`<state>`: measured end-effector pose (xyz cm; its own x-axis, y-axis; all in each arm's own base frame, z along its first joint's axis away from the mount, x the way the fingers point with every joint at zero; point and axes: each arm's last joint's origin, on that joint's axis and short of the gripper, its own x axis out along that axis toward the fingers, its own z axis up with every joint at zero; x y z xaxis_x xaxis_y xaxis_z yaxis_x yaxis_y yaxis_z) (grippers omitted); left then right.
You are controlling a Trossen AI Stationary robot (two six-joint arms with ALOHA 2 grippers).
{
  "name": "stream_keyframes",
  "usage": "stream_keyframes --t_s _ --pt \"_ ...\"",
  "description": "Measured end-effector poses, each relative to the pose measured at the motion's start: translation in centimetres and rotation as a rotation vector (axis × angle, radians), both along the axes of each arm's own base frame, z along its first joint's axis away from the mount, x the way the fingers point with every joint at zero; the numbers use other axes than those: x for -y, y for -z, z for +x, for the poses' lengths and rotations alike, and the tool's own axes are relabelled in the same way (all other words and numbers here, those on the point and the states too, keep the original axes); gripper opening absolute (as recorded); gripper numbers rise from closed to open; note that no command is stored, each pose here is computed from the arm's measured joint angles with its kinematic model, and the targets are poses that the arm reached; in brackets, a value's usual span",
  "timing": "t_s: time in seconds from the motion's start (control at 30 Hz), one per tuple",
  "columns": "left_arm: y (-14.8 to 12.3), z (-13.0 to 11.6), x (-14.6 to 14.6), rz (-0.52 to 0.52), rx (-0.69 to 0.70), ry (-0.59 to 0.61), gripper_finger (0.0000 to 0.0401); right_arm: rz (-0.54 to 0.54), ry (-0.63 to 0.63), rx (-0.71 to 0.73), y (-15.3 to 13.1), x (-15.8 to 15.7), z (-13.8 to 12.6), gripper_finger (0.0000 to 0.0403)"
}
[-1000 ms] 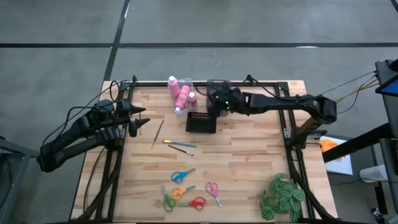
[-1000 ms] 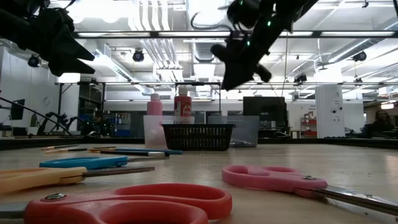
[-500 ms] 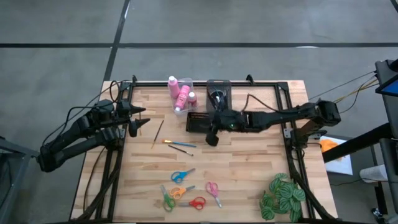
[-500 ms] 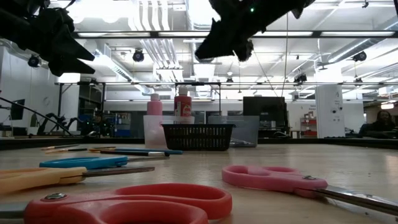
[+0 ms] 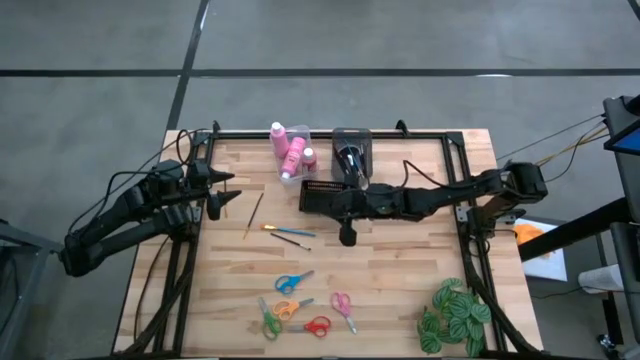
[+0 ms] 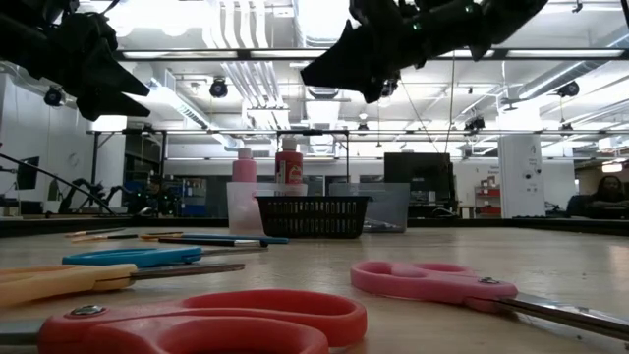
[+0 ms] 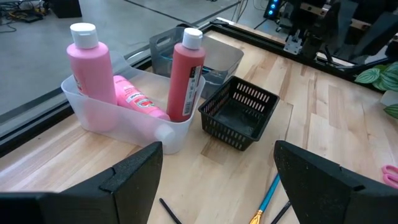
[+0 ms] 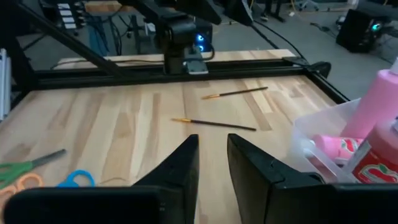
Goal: Pick & Place Paint Supplies
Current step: Put the blue paint brush into the gray bin
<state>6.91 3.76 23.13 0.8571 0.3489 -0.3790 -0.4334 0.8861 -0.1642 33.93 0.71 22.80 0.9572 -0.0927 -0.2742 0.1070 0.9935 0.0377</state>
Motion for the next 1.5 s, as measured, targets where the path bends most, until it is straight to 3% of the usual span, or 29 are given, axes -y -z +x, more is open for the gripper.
stream_keyframes --t_s 0.23,0.53,1.0,1.5 --pt "0.0 0.0 0.0 0.000 0.000 0.000 0.0311 -0.007 0.013 -0.003 1.3 0.0 0.6 0.0081" --pt "0.0 0.1 0.0 -0.003 -0.005 0.000 0.0311 0.011 0.040 -0.089 5.3 -0.1 4.8 0.0081" --pt "0.0 0.0 0.0 -0.003 -0.005 0.000 0.0311 0.050 0.032 -0.214 8.2 -1.3 9.7 0.0081" --pt "0.0 0.1 0.0 -0.003 -0.006 0.000 0.0311 0.160 0.104 -0.323 10.2 -1.3 11.1 0.0088"
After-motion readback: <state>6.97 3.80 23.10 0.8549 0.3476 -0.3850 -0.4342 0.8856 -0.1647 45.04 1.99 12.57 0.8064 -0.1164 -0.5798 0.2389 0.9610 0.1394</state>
